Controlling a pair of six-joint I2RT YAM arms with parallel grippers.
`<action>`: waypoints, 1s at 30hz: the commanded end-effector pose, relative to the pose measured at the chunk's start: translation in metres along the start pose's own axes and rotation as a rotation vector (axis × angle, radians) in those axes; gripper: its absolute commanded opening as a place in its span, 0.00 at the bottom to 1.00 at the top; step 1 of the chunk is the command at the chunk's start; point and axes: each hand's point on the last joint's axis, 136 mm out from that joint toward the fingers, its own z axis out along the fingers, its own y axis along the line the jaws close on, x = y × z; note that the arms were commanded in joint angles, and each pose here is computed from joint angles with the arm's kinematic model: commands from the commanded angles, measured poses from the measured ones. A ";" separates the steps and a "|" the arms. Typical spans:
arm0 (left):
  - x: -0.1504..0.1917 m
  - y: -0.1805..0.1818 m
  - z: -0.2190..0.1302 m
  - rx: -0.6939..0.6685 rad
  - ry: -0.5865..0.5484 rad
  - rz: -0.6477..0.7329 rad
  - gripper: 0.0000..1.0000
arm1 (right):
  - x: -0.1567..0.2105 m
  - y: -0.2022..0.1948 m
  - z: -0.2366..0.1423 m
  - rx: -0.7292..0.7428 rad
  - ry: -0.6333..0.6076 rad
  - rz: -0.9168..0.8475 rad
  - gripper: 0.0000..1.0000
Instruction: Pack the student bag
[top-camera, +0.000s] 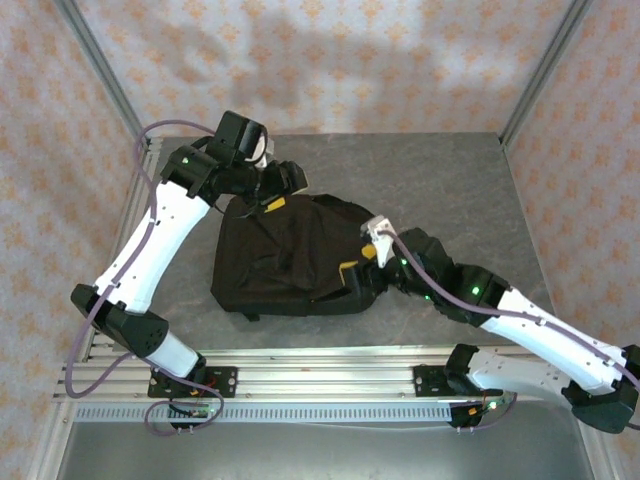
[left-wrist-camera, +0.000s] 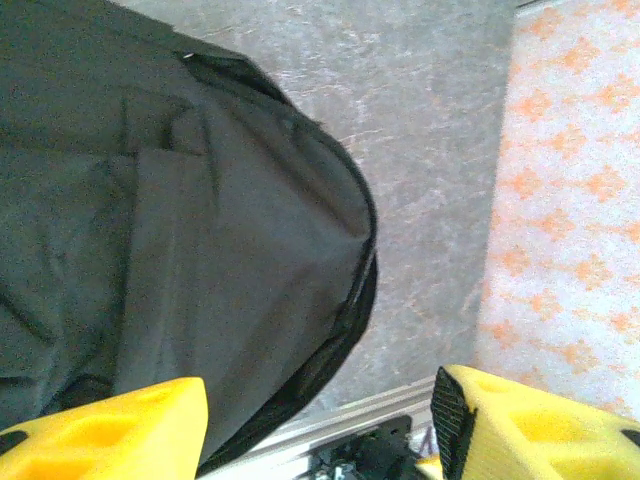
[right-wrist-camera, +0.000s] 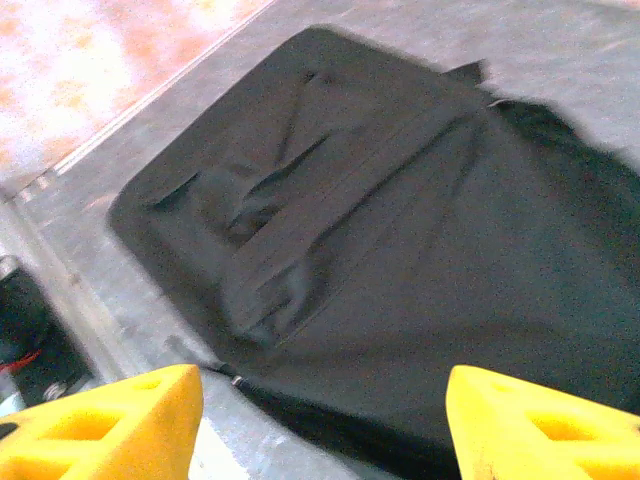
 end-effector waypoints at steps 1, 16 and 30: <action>0.006 0.034 -0.007 -0.116 -0.033 0.002 0.63 | -0.006 -0.027 -0.009 0.166 0.037 0.020 0.61; 0.053 0.145 -0.019 -0.256 -0.116 -0.339 0.63 | 0.044 0.081 0.041 -0.243 0.036 -0.380 0.81; 0.073 0.163 -0.010 -0.245 -0.068 -0.324 0.63 | 0.086 0.088 0.086 -0.190 -0.014 -0.563 0.77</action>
